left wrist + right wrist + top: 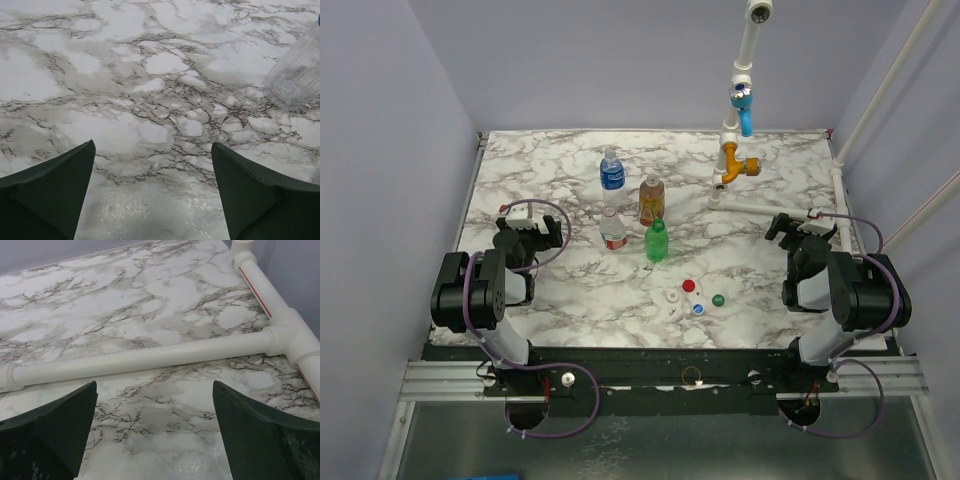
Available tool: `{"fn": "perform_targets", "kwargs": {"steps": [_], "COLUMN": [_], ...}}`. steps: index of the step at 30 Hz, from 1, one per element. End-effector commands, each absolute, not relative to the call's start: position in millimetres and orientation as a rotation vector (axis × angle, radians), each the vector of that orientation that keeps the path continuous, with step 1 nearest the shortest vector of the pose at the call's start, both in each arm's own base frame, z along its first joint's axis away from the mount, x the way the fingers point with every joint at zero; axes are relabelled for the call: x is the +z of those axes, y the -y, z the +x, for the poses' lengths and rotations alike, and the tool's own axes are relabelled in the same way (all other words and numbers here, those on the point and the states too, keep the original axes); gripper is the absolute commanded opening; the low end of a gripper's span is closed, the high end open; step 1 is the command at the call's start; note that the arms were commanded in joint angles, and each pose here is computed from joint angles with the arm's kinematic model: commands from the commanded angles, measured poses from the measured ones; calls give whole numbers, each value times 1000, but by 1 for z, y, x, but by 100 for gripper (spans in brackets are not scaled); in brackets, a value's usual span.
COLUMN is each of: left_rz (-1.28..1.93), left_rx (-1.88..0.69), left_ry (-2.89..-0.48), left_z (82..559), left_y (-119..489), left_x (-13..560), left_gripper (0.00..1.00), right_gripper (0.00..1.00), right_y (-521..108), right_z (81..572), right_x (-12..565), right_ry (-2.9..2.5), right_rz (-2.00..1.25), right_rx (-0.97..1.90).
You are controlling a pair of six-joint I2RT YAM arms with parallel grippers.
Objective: Unscrew the bottle caps
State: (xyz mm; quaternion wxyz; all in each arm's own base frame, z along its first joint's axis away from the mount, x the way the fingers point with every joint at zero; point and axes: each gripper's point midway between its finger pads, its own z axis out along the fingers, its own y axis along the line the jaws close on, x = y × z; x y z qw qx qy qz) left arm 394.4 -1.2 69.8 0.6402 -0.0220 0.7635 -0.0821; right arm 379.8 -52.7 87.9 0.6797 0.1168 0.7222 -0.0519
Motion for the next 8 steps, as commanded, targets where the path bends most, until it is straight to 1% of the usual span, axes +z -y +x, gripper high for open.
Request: {"fn": "perform_targets", "kwargs": {"steps": [1,8], "left_rz": [-67,-72], "left_rx": [-181,-177], "left_ry": [-1722,-1724], "left_z": [397,396], "left_y": [-1,-1], "left_x": [74,74], "left_gripper": [99,99], "right_gripper": [100,100], "right_y": [52,52], "right_z": [379,379], "right_x": [92,93], "right_ry": [-1599,-1598], "right_rz": [245,245], "right_rx": [-111,-112]}}
